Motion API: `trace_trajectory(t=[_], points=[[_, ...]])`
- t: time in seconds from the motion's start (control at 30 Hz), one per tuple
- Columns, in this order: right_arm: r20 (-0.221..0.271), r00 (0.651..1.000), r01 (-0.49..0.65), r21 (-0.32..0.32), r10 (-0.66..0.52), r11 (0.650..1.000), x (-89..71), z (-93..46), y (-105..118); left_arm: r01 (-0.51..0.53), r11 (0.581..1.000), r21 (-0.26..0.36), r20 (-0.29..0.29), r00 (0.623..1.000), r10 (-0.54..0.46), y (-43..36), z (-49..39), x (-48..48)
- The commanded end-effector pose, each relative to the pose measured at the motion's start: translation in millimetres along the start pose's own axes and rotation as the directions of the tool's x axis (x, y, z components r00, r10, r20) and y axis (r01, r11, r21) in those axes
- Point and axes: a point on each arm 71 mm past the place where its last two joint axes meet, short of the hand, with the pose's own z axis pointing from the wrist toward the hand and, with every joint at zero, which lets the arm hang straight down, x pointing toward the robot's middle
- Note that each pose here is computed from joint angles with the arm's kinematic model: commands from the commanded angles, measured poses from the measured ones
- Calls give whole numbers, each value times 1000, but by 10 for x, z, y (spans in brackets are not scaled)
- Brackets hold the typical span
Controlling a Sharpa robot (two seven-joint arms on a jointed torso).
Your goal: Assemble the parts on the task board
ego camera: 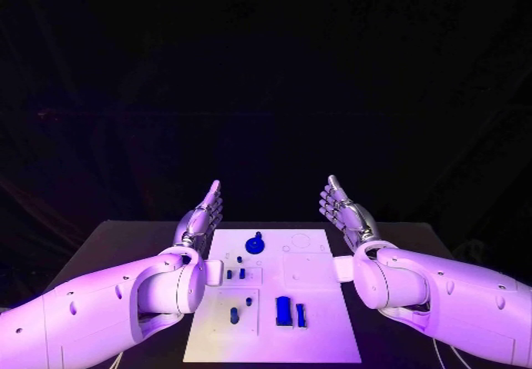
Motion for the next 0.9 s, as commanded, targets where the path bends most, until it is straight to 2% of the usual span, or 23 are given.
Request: trace_trajectory(t=[0.03, 0.9], points=[[73, 997, 2, -28, 0, 1000, -43, -11, 23, -39, 997, 61, 34, 999, 37, -52, -4, -6], [73, 997, 2, -28, 0, 1000, -43, -11, 23, -39, 997, 61, 34, 999, 37, -52, -4, -6]])
